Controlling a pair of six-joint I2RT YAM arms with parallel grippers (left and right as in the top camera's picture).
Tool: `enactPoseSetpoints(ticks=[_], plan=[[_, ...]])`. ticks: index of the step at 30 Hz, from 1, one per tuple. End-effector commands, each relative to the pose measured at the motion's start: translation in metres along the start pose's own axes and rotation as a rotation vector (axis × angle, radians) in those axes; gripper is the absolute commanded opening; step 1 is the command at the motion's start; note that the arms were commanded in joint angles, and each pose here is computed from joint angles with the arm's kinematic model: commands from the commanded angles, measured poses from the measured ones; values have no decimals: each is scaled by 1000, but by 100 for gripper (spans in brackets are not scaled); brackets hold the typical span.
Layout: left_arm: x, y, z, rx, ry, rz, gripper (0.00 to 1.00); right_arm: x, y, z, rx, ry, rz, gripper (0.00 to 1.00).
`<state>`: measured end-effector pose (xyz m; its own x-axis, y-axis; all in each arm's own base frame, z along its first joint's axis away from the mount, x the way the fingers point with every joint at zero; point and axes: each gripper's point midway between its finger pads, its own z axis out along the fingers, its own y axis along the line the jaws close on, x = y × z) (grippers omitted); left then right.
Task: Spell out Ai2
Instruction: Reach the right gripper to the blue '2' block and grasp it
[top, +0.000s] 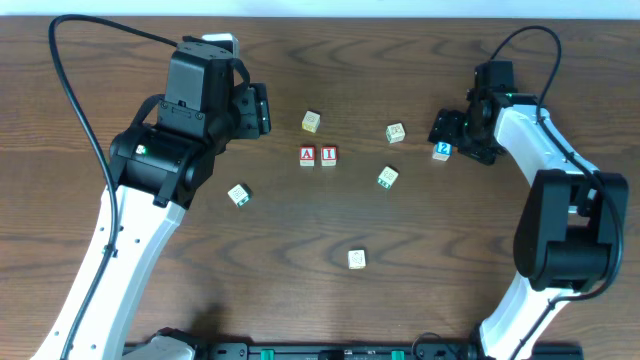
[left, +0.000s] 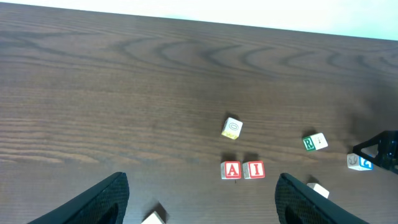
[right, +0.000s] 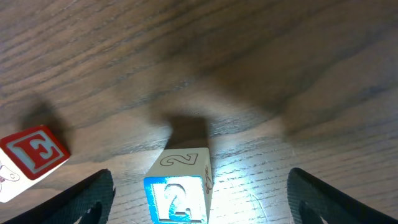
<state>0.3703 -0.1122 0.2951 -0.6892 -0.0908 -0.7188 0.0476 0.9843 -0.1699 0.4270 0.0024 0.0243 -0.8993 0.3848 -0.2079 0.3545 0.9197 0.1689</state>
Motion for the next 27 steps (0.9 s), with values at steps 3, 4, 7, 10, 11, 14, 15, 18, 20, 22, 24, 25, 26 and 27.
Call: enactPoseSetpoints(ticks=[3, 4, 7, 10, 11, 14, 15, 18, 20, 22, 24, 25, 26, 27], plan=[[-2, 4, 2, -21, -5, 12, 77, -3, 12, -1, -4, -13, -105, 85], [-2, 4, 2, -21, -5, 12, 77, -2, 13, 1, -3, -7, -115, 84], [-2, 4, 2, -21, -5, 12, 77, 4, 12, 6, 4, 18, -117, 82], [-2, 4, 2, -21, -5, 12, 77, 8, 12, 9, 8, 34, -128, 81], [-2, 4, 2, -22, -5, 12, 77, 10, 12, 10, 11, 41, -133, 80], [-2, 4, 2, -21, -5, 12, 77, 13, 13, 13, 13, 53, -145, 78], [-2, 4, 2, -21, -5, 12, 77, 15, 14, 15, 14, 58, -147, 78], [-2, 4, 2, -21, -5, 12, 77, 15, 14, 15, 15, 59, -148, 75], [-2, 4, 2, -21, -5, 12, 77, 15, 14, 15, 14, 56, -148, 73], [-2, 4, 2, -21, -5, 12, 77, 15, 13, 16, 17, 60, -147, 68], [-2, 4, 2, -21, -5, 12, 77, 15, 13, 16, 19, 60, -147, 62], [-2, 4, 2, -22, -5, 12, 77, 15, 13, 16, 19, 59, -148, 59], [-2, 4, 2, -22, -5, 13, 77, 15, 13, 16, 19, 59, -148, 57], [-2, 5, 2, -22, -5, 12, 77, 15, 13, 16, 19, 60, -148, 55]])
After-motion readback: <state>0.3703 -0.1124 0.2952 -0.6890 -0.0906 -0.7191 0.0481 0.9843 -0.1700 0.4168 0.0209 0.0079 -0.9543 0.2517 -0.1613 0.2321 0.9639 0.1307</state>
